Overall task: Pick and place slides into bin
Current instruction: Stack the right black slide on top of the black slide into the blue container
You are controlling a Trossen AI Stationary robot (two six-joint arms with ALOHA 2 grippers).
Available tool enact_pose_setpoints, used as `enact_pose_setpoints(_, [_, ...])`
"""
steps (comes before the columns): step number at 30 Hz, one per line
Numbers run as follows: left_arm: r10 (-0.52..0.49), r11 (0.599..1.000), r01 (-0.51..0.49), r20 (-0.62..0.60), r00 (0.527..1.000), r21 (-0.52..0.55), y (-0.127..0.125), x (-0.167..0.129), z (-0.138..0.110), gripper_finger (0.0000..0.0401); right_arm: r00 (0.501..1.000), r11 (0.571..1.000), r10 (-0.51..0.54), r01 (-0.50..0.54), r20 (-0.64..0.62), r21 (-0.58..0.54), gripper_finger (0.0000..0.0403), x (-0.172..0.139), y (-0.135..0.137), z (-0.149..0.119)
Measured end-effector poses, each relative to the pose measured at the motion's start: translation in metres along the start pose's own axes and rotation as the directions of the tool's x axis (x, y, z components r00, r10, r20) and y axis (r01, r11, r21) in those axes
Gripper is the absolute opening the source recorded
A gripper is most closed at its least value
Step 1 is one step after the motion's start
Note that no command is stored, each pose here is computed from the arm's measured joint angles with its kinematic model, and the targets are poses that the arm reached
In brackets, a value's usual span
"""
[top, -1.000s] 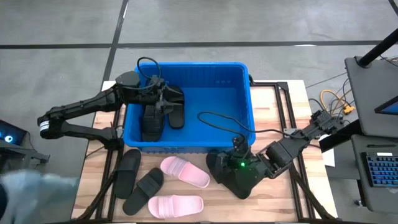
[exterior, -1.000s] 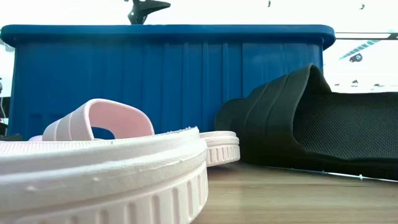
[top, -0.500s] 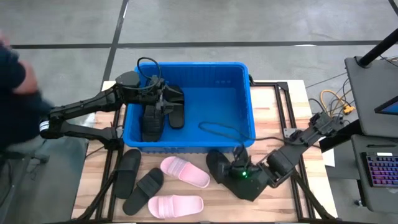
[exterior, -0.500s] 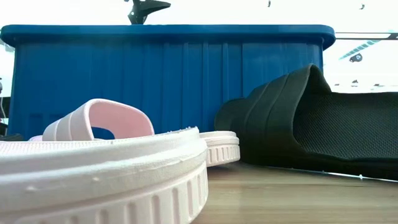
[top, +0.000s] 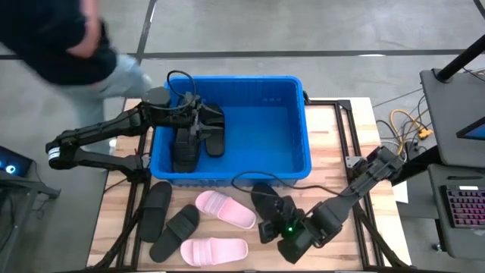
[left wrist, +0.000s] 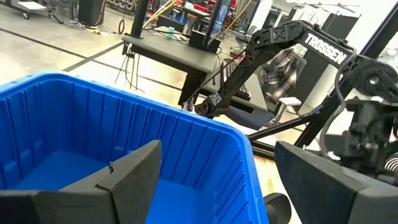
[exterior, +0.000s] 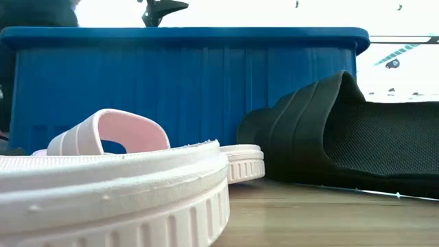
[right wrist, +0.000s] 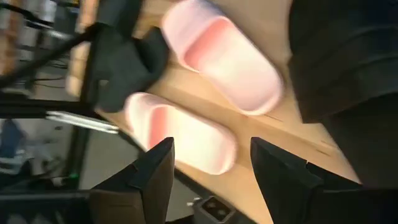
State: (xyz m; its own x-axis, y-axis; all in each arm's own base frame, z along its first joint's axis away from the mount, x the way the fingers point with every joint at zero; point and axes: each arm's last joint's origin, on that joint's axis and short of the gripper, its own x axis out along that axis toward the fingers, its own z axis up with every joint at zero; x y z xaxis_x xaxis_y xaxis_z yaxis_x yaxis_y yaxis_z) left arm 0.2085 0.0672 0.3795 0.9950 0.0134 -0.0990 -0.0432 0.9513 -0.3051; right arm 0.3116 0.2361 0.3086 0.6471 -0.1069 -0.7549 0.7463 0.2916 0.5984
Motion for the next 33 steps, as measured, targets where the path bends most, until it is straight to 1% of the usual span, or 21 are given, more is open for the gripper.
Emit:
enact_pose_setpoints(4, [0.000, 1.000, 0.000, 0.000, 1.000, 0.000, 0.000, 0.000, 0.000, 0.0297, 0.992, 0.993, -0.115, 0.115, -0.056, -0.002, 0.0201, 0.011, -0.010, -0.007])
enact_pose_setpoints(7, [0.000, 1.000, 0.000, 0.000, 1.000, 0.000, 0.000, 0.000, 0.000, 0.0297, 0.975, 0.979, -0.201, 0.202, -0.089, 0.002, 0.0201, 0.016, -0.017, -0.011])
enact_pose_setpoints(12, [0.000, 1.000, 0.000, 0.000, 1.000, 0.001, 0.000, 0.000, 0.000, 0.0297, 0.958, 0.960, -0.280, 0.280, -0.059, 0.005, 0.0201, 0.025, -0.025, -0.015])
enact_pose_setpoints(17, [0.000, 1.000, 0.000, -0.001, 1.000, 0.001, 0.000, 0.000, 0.000, 0.0297, 0.931, 0.931, -0.365, 0.365, -0.008, 0.022, 0.0201, 0.040, -0.035, -0.020])
enact_pose_setpoints(20, [0.000, 1.000, 0.000, -0.001, 1.000, 0.001, 0.000, 0.000, 0.000, 0.0297, 0.919, 0.919, -0.393, 0.392, 0.021, 0.034, 0.0201, 0.050, -0.040, -0.025])
enact_pose_setpoints(25, [0.000, 1.000, 0.000, -0.001, 1.000, 0.001, 0.000, 0.000, 0.000, 0.0297, 0.909, 0.910, -0.413, 0.409, 0.057, 0.065, 0.0201, 0.064, -0.044, -0.029])
enact_pose_setpoints(33, [0.001, 1.000, -0.001, -0.003, 1.000, -0.002, 0.000, 0.000, -0.001, 0.0297, 0.911, 0.915, -0.400, 0.393, 0.100, 0.087, 0.0201, 0.075, -0.042, -0.023])
